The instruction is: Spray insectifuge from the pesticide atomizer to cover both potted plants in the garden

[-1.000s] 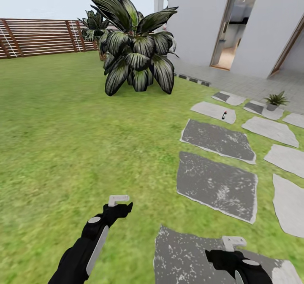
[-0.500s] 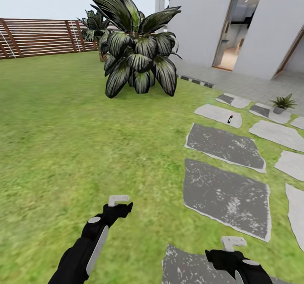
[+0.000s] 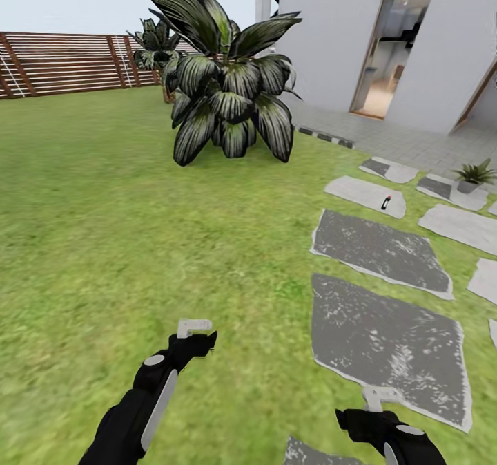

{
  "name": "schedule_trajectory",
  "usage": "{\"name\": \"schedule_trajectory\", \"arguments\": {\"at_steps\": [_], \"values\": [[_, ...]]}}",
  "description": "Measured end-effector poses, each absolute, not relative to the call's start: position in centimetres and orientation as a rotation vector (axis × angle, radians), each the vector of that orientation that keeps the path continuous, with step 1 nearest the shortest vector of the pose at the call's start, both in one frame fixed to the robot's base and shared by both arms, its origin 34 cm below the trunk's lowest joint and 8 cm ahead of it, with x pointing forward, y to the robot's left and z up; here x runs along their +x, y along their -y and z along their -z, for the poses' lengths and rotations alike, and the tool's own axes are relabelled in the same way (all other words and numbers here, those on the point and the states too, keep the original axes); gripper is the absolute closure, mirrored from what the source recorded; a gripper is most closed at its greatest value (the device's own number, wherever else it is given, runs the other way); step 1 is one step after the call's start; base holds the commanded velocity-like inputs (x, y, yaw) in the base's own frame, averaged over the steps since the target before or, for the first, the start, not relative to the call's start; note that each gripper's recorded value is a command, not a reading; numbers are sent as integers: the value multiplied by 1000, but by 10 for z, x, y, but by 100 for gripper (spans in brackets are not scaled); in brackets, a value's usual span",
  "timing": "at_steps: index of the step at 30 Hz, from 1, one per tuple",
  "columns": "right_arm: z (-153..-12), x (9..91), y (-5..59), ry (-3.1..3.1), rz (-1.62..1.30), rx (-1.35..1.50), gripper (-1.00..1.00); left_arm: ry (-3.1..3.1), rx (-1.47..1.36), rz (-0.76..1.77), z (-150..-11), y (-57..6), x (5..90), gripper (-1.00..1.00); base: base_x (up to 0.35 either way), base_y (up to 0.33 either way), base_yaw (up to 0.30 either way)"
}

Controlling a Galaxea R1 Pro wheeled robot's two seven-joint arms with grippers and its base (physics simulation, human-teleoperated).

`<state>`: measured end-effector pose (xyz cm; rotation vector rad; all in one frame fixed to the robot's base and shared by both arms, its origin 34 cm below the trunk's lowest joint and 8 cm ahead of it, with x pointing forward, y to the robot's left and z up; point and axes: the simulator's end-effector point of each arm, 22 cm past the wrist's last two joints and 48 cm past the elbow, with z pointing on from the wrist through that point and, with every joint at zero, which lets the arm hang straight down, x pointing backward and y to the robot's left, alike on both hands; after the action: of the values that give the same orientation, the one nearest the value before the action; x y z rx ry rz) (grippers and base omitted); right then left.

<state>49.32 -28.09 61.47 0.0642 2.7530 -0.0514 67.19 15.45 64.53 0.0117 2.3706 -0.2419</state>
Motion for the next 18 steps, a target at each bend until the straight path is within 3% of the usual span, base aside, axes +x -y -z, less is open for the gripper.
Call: {"name": "schedule_trajectory", "arguments": {"at_steps": [18], "values": [[-615,493,281,-2753,51,64,-100,-2371,12,242,-645,-155,672,-100,339,139,0]]}}
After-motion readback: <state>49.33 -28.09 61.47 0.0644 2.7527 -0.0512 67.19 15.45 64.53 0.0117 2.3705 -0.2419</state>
